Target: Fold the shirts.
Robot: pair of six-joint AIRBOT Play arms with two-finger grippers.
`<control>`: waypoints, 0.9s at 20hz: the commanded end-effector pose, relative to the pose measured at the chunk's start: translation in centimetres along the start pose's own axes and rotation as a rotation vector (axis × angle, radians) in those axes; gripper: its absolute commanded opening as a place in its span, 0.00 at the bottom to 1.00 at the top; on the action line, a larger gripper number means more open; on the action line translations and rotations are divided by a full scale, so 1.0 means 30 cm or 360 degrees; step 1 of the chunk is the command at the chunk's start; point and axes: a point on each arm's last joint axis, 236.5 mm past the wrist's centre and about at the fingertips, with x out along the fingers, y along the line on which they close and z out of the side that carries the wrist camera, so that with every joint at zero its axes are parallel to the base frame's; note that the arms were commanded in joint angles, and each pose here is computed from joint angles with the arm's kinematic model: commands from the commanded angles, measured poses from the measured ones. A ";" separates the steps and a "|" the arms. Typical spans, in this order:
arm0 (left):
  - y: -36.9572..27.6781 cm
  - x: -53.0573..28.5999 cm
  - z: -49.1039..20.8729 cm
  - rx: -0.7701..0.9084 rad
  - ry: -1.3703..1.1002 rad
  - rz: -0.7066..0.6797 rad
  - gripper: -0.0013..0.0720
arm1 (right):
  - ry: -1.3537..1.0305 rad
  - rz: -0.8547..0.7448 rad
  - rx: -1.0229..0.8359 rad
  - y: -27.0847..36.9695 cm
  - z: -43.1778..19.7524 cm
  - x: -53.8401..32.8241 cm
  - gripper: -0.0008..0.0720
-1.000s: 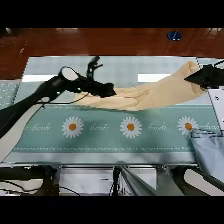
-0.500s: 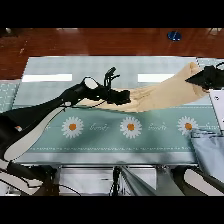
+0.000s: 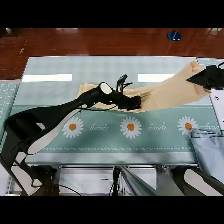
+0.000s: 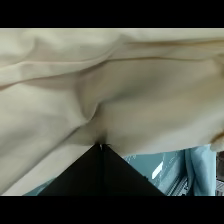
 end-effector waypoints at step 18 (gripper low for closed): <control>-0.117 -0.172 0.142 0.0510 -0.0123 0.0146 0.04 | -0.0026 0.0166 -0.0088 0.183 -0.002 0.023 0.05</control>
